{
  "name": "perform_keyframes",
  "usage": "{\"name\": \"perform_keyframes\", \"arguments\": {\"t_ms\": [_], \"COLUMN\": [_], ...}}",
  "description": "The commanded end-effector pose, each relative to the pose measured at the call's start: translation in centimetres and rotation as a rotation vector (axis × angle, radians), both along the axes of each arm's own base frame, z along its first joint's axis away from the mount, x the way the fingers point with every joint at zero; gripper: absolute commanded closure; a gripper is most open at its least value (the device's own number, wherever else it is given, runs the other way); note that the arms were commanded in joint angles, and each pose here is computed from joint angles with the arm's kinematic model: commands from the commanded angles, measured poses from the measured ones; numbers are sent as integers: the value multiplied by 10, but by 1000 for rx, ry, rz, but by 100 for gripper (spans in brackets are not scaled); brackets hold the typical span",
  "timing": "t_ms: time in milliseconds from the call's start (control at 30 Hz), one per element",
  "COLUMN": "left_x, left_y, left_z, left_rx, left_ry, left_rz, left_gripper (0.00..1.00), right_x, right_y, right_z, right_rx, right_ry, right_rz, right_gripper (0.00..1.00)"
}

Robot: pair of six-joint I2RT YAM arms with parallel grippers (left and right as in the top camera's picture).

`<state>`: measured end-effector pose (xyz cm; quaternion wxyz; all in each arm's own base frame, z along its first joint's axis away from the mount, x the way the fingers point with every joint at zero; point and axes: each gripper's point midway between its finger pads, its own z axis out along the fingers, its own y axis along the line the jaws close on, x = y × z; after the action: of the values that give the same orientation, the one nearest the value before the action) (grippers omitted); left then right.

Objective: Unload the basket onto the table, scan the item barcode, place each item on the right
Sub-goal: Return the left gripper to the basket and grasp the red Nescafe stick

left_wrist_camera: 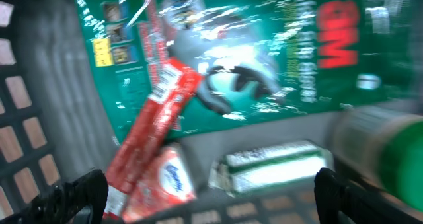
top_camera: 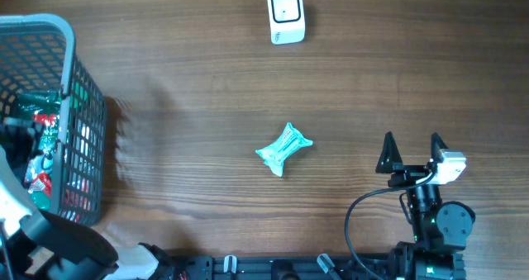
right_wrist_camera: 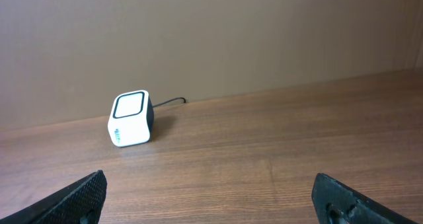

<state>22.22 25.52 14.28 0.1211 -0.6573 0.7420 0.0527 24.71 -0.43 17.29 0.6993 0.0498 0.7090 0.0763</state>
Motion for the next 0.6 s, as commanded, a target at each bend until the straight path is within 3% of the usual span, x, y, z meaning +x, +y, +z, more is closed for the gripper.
{"name": "perform_keyframes", "arguments": {"t_ms": [0, 467, 533, 567], "left_x": [-22, -54, -56, -57], "left_y": [7, -1, -4, -6], "left_z": [-31, -94, -99, -100], "left_rx": [-19, -99, -106, -112], "left_ry": [103, 294, 300, 302], "left_rz": [40, 3, 2, 1], "left_gripper": [6, 5, 13, 25], "right_x": [0, 0, 0, 0], "right_y": [0, 0, 0, 0], "right_z": [1, 1, 1, 1], "right_rx": [-19, -19, -18, -19], "right_ry": [-5, -5, -5, -5], "right_rz": [-1, -1, -2, -1], "right_gripper": [0, 0, 0, 0]}}
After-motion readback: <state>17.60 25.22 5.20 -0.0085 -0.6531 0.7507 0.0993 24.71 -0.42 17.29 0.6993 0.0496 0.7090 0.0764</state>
